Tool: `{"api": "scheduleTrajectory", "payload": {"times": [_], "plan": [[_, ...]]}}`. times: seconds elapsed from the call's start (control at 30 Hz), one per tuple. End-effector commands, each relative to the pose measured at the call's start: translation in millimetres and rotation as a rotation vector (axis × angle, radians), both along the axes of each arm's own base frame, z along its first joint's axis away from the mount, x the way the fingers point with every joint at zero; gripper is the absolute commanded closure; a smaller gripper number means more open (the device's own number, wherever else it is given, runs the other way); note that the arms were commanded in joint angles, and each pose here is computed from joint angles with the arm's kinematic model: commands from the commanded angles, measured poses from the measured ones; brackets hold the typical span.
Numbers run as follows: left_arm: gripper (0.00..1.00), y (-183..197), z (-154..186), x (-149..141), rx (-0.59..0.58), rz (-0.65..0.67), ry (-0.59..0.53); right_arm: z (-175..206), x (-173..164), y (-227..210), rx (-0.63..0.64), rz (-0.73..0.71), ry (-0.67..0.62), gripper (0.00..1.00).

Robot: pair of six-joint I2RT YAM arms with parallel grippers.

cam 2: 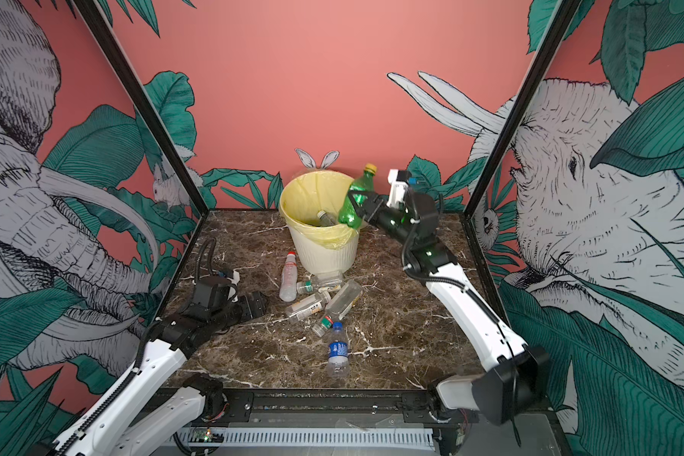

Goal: Throw the plastic bottles in the bin
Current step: Throw the plastic bottle into the trash bin, then pick up the plastic bottle from the bottom-center of the table.

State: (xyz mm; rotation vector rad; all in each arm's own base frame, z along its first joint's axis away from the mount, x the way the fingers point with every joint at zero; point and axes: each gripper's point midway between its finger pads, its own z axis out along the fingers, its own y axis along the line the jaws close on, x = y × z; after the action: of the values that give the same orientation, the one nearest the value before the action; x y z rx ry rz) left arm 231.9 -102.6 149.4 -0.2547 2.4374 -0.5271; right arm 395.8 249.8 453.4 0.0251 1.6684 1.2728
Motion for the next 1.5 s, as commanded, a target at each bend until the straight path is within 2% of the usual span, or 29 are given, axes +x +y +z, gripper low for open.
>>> {"api": "scheduleTrajectory", "payload": {"times": [0.0, 0.03, 0.07, 0.1, 0.37, 0.63, 1.17, 1.47], "plan": [[0.01, 0, 1, -2, -0.027, 0.019, -0.001, 21, 20, 26, -0.062, 0.015, -0.029, 0.23], [0.01, 1, 2, -3, -0.028, 0.022, -0.002, 9, 36, 34, -0.091, 0.009, 0.010, 0.17], [0.01, 1, 3, -3, -0.030, 0.025, -0.003, 5, 45, 37, -0.104, -0.002, 0.038, 0.02], [0.01, 2, 5, -3, -0.031, 0.029, -0.008, 3, 50, 40, -0.107, 0.000, 0.052, 0.01], [0.01, 0, 24, -2, -0.043, 0.025, -0.027, 19, 35, 24, -0.185, -0.058, -0.011, 0.01], [0.01, -2, 23, -4, -0.036, -0.004, -0.026, 10, 2, 14, -0.238, 0.001, 0.000, 0.01], [0.01, -13, 6, -9, -0.116, -0.006, 0.042, -88, -45, -48, -0.268, -0.095, 0.134, 0.01], [0.01, -15, -1, -14, -0.163, 0.041, 0.069, -138, -60, -64, -0.315, -0.112, 0.223, 0.01]]}}
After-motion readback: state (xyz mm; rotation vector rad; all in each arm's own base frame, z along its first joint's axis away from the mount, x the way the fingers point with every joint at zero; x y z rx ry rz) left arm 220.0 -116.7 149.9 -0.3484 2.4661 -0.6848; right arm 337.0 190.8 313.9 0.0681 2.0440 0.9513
